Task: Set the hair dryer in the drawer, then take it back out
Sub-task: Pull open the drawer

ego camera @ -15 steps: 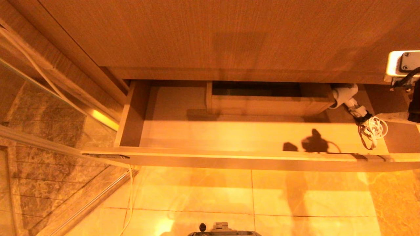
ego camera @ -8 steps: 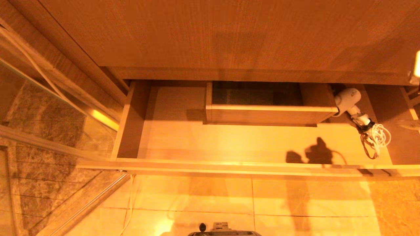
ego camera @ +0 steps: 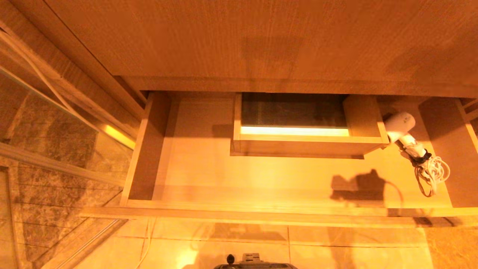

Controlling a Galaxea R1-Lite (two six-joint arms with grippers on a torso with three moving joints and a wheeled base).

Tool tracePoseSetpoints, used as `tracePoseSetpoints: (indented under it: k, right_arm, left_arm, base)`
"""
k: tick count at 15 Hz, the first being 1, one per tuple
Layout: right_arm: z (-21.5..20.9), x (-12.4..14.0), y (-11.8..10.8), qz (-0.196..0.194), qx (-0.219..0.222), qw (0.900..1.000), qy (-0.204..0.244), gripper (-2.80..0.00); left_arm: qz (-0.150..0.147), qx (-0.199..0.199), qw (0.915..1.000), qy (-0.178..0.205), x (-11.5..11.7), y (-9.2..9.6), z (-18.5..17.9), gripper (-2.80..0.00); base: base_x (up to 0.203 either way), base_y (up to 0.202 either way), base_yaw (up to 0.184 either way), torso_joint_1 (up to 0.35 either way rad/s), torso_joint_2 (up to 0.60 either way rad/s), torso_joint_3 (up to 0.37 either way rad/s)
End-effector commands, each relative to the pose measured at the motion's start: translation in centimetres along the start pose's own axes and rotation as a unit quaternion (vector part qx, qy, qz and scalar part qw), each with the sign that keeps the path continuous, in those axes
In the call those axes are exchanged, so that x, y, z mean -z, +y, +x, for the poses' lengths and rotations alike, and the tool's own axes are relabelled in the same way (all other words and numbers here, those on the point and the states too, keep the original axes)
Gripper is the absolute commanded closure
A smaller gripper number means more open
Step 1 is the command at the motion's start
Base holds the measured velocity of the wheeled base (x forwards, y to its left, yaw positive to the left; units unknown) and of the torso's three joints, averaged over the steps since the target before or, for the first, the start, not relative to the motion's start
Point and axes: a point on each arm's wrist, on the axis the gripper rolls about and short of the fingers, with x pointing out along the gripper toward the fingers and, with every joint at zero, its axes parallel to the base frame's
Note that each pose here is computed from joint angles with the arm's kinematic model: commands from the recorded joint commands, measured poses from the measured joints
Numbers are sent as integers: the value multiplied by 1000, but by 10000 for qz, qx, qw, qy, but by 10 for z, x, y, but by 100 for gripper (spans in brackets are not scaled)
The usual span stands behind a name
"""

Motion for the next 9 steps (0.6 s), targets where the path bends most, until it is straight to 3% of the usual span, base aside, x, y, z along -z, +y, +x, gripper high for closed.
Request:
tracePoseSetpoints:
  k: [1,4,6,9]
  right_arm:
    - [-3,3,0,70,146,9993,342,0]
    - [12,20,-5,595,214,9884,1382,0]
    - [46,23,-6,1014,-86,9801,1705,0]
    - [95,28,0,1825,-473,9599,2075,0]
  left_arm:
    - [0,1,10000,6,0,0,0,0]
    - [0,1,10000,6,0,0,0,0]
    - [0,1,10000,6,0,0,0,0]
    - [0,1,10000,6,0,0,0,0]
  base:
    - [0,0,0,0,0,0]
    - [0,0,0,0,0,0]
    - [0,0,0,0,0,0]
    - [0,0,0,0,0,0]
